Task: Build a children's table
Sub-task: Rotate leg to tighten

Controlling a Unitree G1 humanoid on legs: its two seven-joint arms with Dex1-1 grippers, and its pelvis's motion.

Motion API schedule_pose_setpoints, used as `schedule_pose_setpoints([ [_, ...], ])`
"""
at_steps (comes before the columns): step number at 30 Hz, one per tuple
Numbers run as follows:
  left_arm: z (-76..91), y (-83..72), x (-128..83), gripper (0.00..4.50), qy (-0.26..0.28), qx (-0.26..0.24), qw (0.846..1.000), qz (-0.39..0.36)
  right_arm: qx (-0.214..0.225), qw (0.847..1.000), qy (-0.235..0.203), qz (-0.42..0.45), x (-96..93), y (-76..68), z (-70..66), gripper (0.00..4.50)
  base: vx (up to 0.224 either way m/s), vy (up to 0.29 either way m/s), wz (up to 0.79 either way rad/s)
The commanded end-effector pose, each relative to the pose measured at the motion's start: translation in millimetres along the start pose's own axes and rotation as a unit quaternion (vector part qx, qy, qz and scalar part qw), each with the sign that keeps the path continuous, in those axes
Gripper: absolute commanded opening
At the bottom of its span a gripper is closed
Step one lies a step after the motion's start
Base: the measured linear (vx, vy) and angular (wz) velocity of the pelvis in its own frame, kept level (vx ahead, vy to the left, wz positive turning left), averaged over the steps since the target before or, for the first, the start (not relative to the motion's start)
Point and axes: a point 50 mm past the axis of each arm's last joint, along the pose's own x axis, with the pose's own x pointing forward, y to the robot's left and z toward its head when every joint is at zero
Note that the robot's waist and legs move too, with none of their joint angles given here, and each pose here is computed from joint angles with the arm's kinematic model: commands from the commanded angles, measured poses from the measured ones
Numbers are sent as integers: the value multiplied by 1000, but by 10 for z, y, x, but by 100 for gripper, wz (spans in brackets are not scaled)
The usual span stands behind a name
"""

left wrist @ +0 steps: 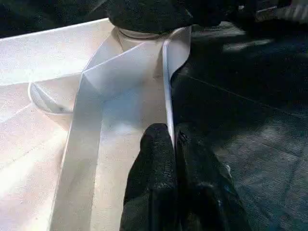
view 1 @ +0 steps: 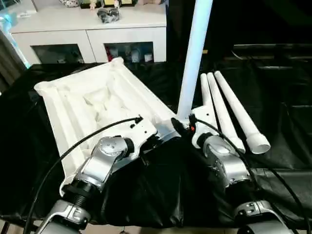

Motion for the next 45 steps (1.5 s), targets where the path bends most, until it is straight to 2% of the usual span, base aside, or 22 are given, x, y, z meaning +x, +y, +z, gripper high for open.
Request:
schedule_pose_setpoints([
  [1,251,-145,120,0,-41,44,998,-35,27,996,24,85,94,377,-108,330,0,0,0],
  [4,242,-136,105,0,-39,47,998,-35,20,995,22,90,96,374,-105,362,0,0,0],
  [7,206,-137,34,0,-40,62,995,-61,-10,996,7,88,57,270,-70,388,0,0,0],
  [10,135,-84,-71,0,-36,64,994,-76,-49,994,-6,98,-22,117,-18,388,0,0,0],
  [14,96,-64,-118,0,-33,70,993,-85,-62,991,-6,122,-73,81,-7,388,0,0,0],
  [17,62,-39,-189,0,-37,59,992,-104,-92,975,5,204,-200,100,-36,388,0,0,0],
  [18,62,-39,-189,0,-37,59,992,-104,-92,975,5,204,-200,100,-36,388,0,0,0],
  [19,55,-31,-210,0,-38,57,992,-110,-96,970,10,223,-235,99,-43,388,0,0,0],
  [20,41,-15,-267,0,-41,56,989,-130,-96,959,17,267,-325,104,-49,388,0,0,0],
  [21,41,-15,-267,0,-41,56,989,-130,-96,959,17,267,-325,104,-49,388,0,0,0],
  [24,21,13,-341,0,-43,47,987,-150,-104,943,29,314,-426,118,-61,388,0,0,0],
  [25,21,13,-341,0,-43,47,987,-150,-104,943,29,314,-426,118,-61,372,0,0,0],
  [26,-16,38,-404,0,-37,52,984,-169,-107,931,37,346,-488,126,-70,360,0,0,0],
  [27,-16,38,-404,0,-37,52,984,-169,-107,931,37,346,-488,126,-70,353,0,0,0],
  [29,-65,71,-471,0,-26,55,981,-185,-112,920,44,373,-541,131,-70,342,0,0,0],
  [31,-65,71,-471,0,-26,55,981,-185,-112,920,44,373,-541,131,-70,318,0,0,0],
  [34,-134,114,-563,0,-7,55,976,-210,-118,905,54,406,-597,147,-52,289,0,0,0],
  [41,-189,175,-620,0,13,58,972,-227,-121,884,74,445,-647,184,-54,278,0,0,0],
  [45,-187,194,-600,0,12,54,974,-220,-120,884,78,446,-638,207,-71,278,0,0,0],
])
